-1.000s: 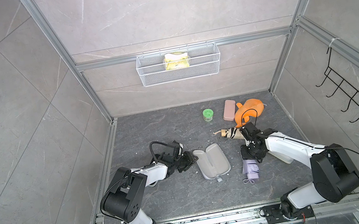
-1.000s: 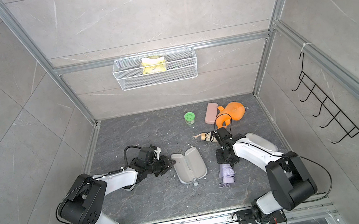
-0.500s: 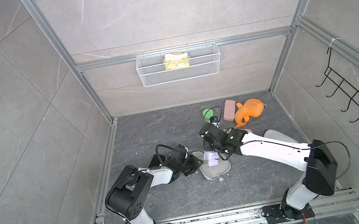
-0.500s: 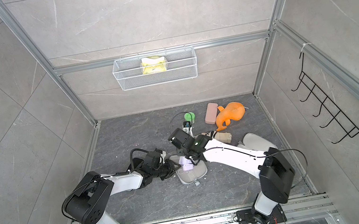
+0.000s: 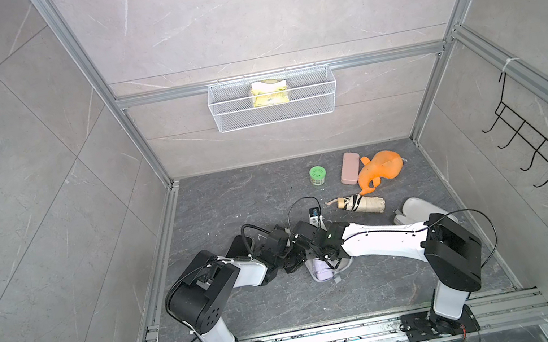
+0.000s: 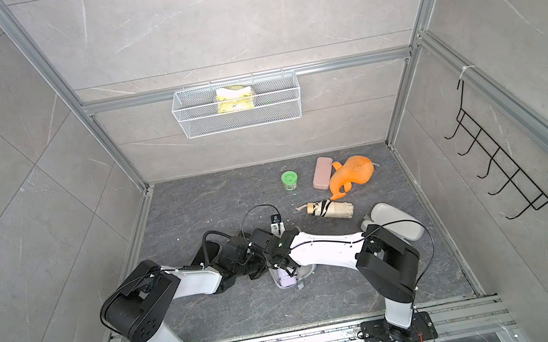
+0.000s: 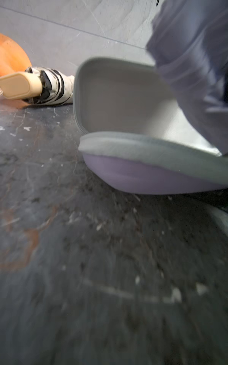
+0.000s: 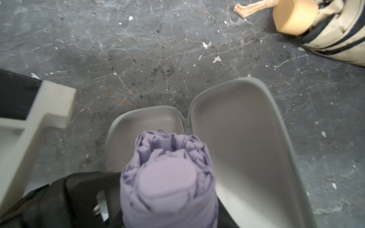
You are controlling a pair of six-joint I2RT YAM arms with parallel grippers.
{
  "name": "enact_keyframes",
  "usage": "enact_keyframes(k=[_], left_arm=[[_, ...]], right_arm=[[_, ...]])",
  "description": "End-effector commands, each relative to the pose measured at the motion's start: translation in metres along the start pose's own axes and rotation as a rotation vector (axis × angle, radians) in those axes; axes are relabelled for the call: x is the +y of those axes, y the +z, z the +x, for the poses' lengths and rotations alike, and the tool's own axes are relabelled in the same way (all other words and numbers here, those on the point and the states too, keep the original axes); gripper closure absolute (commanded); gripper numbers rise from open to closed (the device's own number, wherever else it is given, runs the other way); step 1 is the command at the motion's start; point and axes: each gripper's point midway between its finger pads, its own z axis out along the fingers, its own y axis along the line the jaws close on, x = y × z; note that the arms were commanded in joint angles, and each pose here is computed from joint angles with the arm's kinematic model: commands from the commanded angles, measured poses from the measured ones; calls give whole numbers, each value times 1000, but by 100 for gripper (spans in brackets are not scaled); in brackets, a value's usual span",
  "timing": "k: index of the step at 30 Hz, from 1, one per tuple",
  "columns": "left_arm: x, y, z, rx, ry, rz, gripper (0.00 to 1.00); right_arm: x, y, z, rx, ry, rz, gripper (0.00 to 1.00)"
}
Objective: Put umbrellas into zippered umbrella sleeves
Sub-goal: Place the umbrella in the umbrella sleeve.
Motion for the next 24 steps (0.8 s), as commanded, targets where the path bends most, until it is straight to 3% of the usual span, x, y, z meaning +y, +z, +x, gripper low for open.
enact_keyframes(k=[1,7,13,18,24], left_arm=[[-9,5,-9,-49,-3,49,100],[-8,9,-7,-55,-26,73,100],[-5,3,-5,-23,18,44,100],[15,-9,-12,21,30,-63,84],[12,-15,-10,45,27,-26,64]], right_arm=[[3,10,5,16,14,2,74],[18,25,24,114,27,-28,71],[5,40,43,195,-6,10,48],[13,37,39,276,-31,-63,33],[21,16,23,275,-32,-131,22]])
